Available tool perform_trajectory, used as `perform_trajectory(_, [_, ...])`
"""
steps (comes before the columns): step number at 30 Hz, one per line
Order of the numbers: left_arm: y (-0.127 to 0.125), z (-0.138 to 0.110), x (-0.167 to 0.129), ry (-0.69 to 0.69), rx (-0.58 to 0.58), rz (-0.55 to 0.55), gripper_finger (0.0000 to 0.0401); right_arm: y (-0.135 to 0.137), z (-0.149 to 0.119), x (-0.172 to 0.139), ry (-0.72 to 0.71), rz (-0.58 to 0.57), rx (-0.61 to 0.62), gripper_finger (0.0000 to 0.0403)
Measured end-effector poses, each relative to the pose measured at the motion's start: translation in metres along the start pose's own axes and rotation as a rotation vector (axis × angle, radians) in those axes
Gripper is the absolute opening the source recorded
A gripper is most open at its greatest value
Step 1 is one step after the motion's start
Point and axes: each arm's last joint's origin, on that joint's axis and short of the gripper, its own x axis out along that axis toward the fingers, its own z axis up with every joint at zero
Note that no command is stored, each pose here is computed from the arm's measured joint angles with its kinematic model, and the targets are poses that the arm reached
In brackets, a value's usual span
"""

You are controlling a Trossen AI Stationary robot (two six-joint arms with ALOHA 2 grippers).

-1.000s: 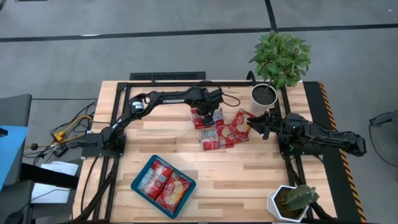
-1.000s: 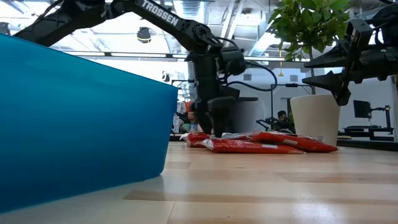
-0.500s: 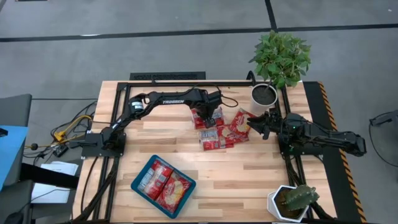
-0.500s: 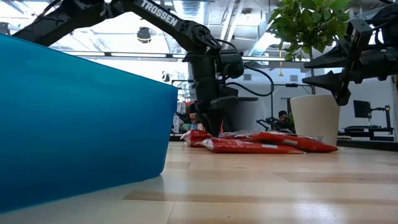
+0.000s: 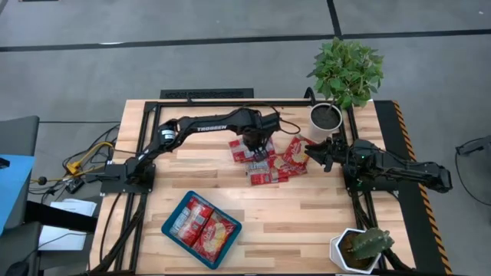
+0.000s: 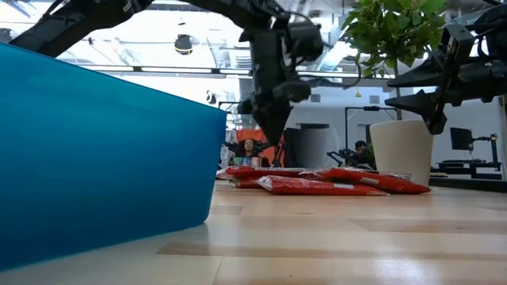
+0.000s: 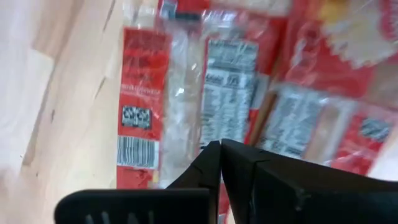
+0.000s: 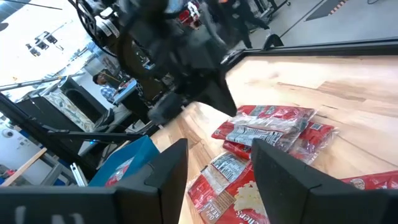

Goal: Sort popcorn bags into baskets
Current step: Put the red popcorn bag into the blue bin

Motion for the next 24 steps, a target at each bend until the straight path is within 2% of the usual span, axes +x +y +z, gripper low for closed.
perform_trajectory(4, [-0.013, 0.0, -0.019, -0.035, 0.017, 0.072, 0.0001, 0.0, 0.0, 0.0, 0.0, 0.0, 0.0, 0.0199])
perform_trajectory(6, [-0.016, -0.004, -0.024, -0.011, 0.045, 0.085, 0.001, 0.0, 0.0, 0.0, 0.001, 0.0, 0.0, 0.0202])
perform_trajectory(10, [-0.014, -0.012, -0.029, 0.079, -0.024, 0.09, 0.0054, 0.0, 0.0, 0.0, 0.002, 0.001, 0.0, 0.021])
perform_trajectory(12, [-0.009, -0.021, -0.031, 0.163, -0.076, 0.163, 0.0089, 0.0, 0.0, 0.0, 0.003, 0.001, 0.0, 0.0214])
perform_trajectory(14, [-0.004, -0.03, -0.034, 0.223, -0.158, 0.283, 0.0127, 0.0, 0.0, 0.0, 0.003, 0.001, 0.0, 0.0218])
perform_trajectory(16, [0.0, -0.034, -0.036, 0.214, -0.215, 0.403, 0.0162, 0.0, 0.0, 0.0, 0.003, 0.001, 0.0, 0.0221])
perform_trajectory(17, [-0.002, -0.034, -0.036, 0.188, -0.22, 0.424, 0.0177, 0.0, 0.0, 0.0, 0.003, 0.001, 0.0, 0.0221])
perform_trajectory(20, [-0.007, -0.034, -0.043, 0.184, -0.204, 0.351, 0.0212, 0.0, 0.0, 0.0, 0.003, 0.001, -0.001, 0.0222])
perform_trajectory(24, [-0.017, -0.04, -0.069, 0.264, -0.232, 0.079, 0.024, 0.0, 0.0, 0.0, 0.004, 0.001, -0.002, 0.0218])
